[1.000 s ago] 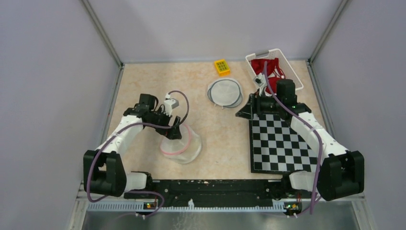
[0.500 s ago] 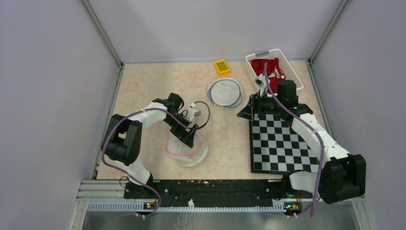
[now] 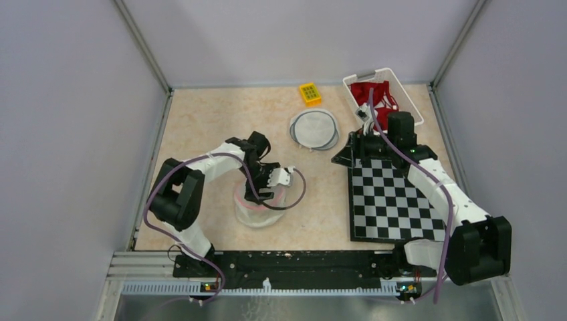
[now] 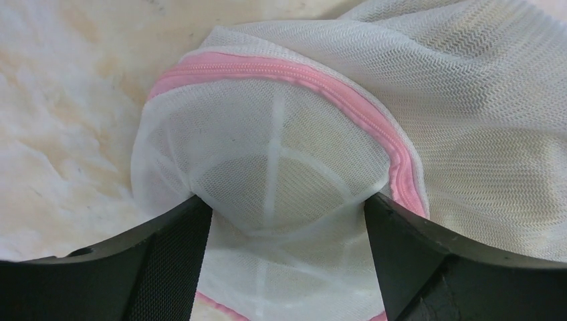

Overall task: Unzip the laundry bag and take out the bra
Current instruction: Move the laundry bag to the center of the board.

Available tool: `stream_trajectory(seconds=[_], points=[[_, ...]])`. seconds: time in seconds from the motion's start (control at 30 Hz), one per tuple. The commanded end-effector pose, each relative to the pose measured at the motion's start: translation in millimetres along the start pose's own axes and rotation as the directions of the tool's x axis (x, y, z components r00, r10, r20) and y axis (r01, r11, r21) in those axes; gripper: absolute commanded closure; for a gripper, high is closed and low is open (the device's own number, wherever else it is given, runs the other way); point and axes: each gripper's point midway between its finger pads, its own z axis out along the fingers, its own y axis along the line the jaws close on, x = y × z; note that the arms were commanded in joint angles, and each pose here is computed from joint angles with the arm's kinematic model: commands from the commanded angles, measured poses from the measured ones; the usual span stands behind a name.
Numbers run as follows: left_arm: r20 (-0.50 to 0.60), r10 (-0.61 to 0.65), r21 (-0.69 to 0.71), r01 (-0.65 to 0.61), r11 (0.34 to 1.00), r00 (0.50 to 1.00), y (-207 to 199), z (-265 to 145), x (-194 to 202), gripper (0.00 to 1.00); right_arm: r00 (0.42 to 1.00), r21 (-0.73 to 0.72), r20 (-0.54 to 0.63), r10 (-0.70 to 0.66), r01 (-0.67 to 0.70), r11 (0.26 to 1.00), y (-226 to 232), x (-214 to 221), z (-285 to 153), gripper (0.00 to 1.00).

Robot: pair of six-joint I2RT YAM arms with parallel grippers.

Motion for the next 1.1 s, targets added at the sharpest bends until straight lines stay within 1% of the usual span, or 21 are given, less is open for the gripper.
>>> stream_trajectory(seconds=[0.0, 0.07, 0.13, 0.2, 0.23, 0.33, 0.4, 0.43, 0.5, 0.57, 0.63, 0.7, 0.77, 0.83, 0.93, 1.0, 1.03, 1.07], points=[[-0.067, 0.449, 0.029, -0.448, 0.894, 0.891, 6, -9, 1, 0.11, 0.999, -0.008, 0.024, -0.040, 0.040, 0.999, 4, -11, 0, 0.33], [-0.074, 0.551, -0.005, -0.553, 0.833, 0.831, 7, -20, -8, 0.09, 0.999, -0.016, 0.017, -0.031, 0.031, 0.999, 2, -8, 3, 0.33], [-0.086, 0.612, -0.078, -0.618, 0.782, 0.786, 15, -34, -20, 0.07, 1.000, -0.025, 0.007, -0.021, 0.021, 0.999, 1, -7, 5, 0.33], [-0.096, 0.633, -0.139, -0.640, 0.755, 0.768, 18, -50, -29, 0.05, 1.000, -0.029, 0.000, -0.015, 0.015, 0.999, 0, -6, 7, 0.33], [-0.086, 0.624, -0.183, -0.628, 0.757, 0.777, 19, -60, -36, 0.04, 1.000, -0.031, -0.003, -0.013, 0.013, 0.999, 0, -6, 8, 0.33], [0.010, 0.518, -0.295, -0.492, 0.819, 0.855, 16, -88, -51, 0.01, 1.000, -0.045, -0.007, -0.009, 0.009, 0.999, 1, -7, 10, 0.33], [0.080, 0.414, -0.292, -0.376, 0.879, 0.907, 5, -99, -51, 0.01, 1.000, -0.052, -0.010, -0.005, 0.005, 0.999, 1, -7, 11, 0.33], [0.115, 0.327, -0.290, -0.283, 0.914, 0.938, 1, -102, -49, 0.01, 1.000, -0.055, -0.012, -0.005, 0.004, 0.998, 2, -6, 12, 0.33], [0.146, 0.187, -0.274, -0.142, 0.951, 0.971, -4, -103, -43, 0.01, 1.000, -0.064, -0.016, -0.006, 0.005, 0.998, 2, -5, 15, 0.33], [0.182, 0.061, -0.253, -0.013, 0.967, 0.981, -9, -101, -39, 0.01, 1.000, -0.070, -0.021, -0.006, 0.004, 0.998, 2, -3, 18, 0.33], [0.225, -0.046, -0.246, 0.102, 0.964, 0.973, -10, -95, -39, 0.01, 1.000, -0.079, -0.027, -0.007, 0.004, 0.997, 2, -2, 22, 0.33], [0.257, -0.162, -0.250, 0.227, 0.941, 0.953, -6, -88, -37, 0.01, 0.999, -0.084, -0.035, 0.000, -0.003, 0.996, 0, 0, 25, 0.33], [0.257, -0.262, -0.239, 0.324, 0.915, 0.930, -3, -78, -31, 0.01, 0.999, -0.087, -0.039, 0.004, -0.007, 0.996, -1, 0, 27, 0.34], [0.248, -0.374, -0.223, 0.429, 0.876, 0.893, 0, -68, -24, 0.01, 0.999, -0.089, -0.042, 0.005, -0.009, 0.996, -2, -1, 28, 0.34], [0.220, -0.492, -0.200, 0.533, 0.822, 0.842, 2, -52, -15, 0.01, 0.999, -0.088, -0.039, -0.004, 0.001, 0.996, -2, -2, 29, 0.34], [0.195, -0.543, -0.179, 0.574, 0.799, 0.817, 0, -39, -9, 0.01, 0.999, -0.085, -0.039, -0.008, 0.005, 0.996, -3, -3, 29, 0.34], [0.178, -0.555, -0.177, 0.582, 0.794, 0.812, -1, -31, -5, 0.01, 0.999, -0.085, -0.041, -0.008, 0.004, 0.996, -4, -2, 29, 0.34], [0.158, -0.547, -0.171, 0.568, 0.805, 0.822, -3, -23, -2, 0.01, 0.999, -0.083, -0.043, -0.008, 0.004, 0.997, -5, -1, 30, 0.34]])
